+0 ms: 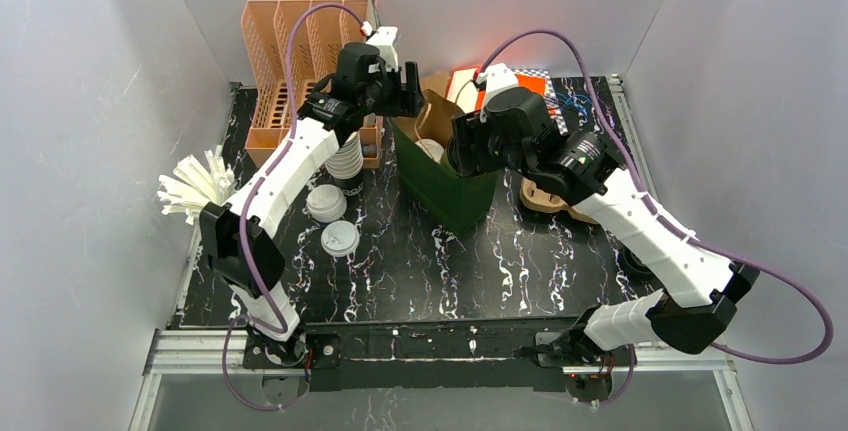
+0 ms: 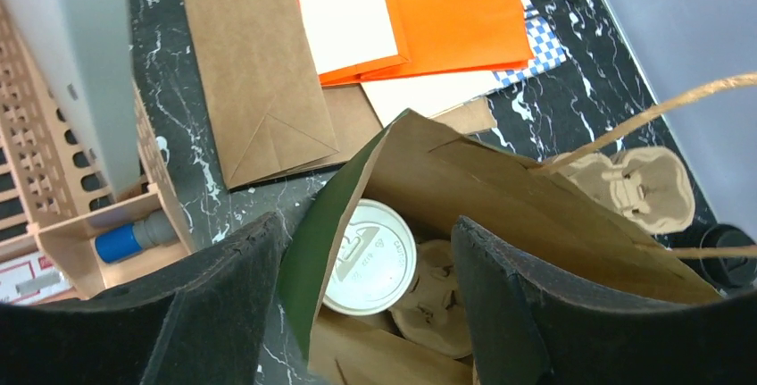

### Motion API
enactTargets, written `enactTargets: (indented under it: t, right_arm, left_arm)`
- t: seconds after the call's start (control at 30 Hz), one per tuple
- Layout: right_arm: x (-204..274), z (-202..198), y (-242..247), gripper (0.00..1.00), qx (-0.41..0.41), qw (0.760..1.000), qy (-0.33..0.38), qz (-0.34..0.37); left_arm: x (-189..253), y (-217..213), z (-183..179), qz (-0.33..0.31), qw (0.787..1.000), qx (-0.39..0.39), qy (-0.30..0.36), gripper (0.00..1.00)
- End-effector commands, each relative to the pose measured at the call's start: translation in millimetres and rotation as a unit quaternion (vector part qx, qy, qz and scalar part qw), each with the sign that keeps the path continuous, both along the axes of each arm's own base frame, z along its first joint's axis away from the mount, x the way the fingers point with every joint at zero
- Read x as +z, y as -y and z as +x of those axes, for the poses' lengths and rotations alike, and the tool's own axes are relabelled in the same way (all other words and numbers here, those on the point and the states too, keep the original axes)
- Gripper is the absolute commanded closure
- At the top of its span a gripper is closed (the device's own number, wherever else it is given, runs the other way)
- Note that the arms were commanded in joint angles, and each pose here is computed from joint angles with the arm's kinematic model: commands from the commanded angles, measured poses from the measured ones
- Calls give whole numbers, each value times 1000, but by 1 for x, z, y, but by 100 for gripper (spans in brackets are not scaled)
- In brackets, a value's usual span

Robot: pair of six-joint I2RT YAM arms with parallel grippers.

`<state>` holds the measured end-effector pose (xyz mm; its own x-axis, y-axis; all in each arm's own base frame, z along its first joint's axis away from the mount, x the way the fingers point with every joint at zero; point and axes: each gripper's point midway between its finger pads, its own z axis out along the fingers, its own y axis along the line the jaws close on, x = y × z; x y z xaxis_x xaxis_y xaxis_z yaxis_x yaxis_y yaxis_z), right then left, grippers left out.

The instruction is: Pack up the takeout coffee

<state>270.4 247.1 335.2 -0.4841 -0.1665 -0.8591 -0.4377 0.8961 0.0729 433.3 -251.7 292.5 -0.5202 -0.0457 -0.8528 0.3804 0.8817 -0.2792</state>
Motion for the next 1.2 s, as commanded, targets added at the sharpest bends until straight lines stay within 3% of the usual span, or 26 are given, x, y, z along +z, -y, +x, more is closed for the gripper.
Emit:
enactTargets:
  t: [0.0,0.13,0.23,0.4,0.5,0.83,1.17]
  right_arm:
    - [5,-16,-8,60,28,999,-39,23]
    - [5,-19,-14,60,41,998,-49,29]
    - [5,-21,-20,61,53,996,-58,32]
    - [10,-33,-28,65,81,992,-80,49]
    - [12,-48,-27,69,104,988,-96,59]
    - [-20,-85,0,73,122,983,-134,9]
    - [-32,-91,1,72,128,986,-89,-54]
  left_arm:
    - [11,13,-5,16,997,-74,20,33]
    - [-2,15,-6,37,995,-95,8,37]
    - [-7,12,-8,50,994,-98,6,45]
    - [-9,19,-17,46,990,-132,3,73]
    - [-8,29,-32,30,984,-178,1,99]
    - [14,50,-97,17,965,-258,32,100]
    - [30,60,-133,-4,963,-267,37,100]
